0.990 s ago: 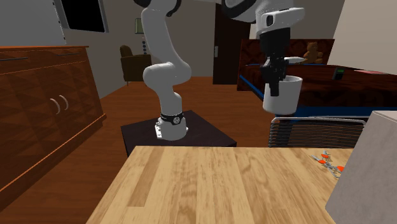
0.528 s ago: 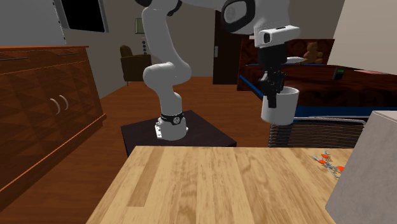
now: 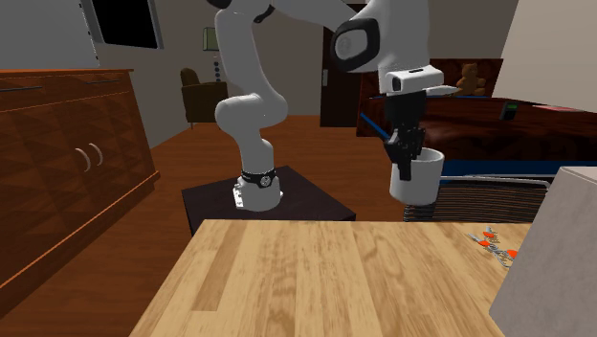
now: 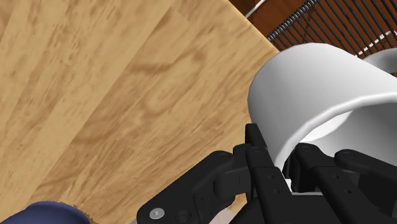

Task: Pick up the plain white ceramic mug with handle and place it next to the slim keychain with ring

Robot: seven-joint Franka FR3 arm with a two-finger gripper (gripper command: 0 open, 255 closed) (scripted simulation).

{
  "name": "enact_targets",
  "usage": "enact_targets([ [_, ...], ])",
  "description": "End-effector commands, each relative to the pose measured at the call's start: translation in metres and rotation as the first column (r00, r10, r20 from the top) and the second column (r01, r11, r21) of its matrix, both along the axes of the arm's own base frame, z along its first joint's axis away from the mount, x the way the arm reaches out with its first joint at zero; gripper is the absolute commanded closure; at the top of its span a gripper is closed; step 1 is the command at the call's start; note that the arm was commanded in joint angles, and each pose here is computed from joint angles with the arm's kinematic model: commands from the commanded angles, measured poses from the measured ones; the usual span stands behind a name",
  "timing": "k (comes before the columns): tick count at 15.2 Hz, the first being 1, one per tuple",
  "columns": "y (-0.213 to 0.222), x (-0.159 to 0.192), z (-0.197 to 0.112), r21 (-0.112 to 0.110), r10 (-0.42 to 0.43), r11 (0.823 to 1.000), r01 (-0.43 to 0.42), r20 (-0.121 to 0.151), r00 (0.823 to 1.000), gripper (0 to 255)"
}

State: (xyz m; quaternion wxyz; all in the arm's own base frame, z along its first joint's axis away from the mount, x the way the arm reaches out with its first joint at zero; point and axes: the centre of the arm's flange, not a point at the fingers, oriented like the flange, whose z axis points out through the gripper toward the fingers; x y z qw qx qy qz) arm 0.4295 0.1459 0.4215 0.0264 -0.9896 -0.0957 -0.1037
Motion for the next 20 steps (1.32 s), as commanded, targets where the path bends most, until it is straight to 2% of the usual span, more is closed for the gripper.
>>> enact_targets([
  [1,0.0,0.0,-0.011,0.0,0.0,1.0,0.0,0.001,1.0,255],
  [11,0.0,0.0,-0.063,0.0,0.0,1.0,0.0,0.001,1.0,255],
  [18,0.0,0.0,-0.063,0.0,0.0,1.0,0.0,0.001,1.0,255],
  [19,0.0,0.0,-0.063,0.0,0.0,1.0,0.0,0.001,1.0,0],
  [20,0.0,0.0,-0.063,0.0,0.0,1.0,0.0,0.001,1.0,0],
])
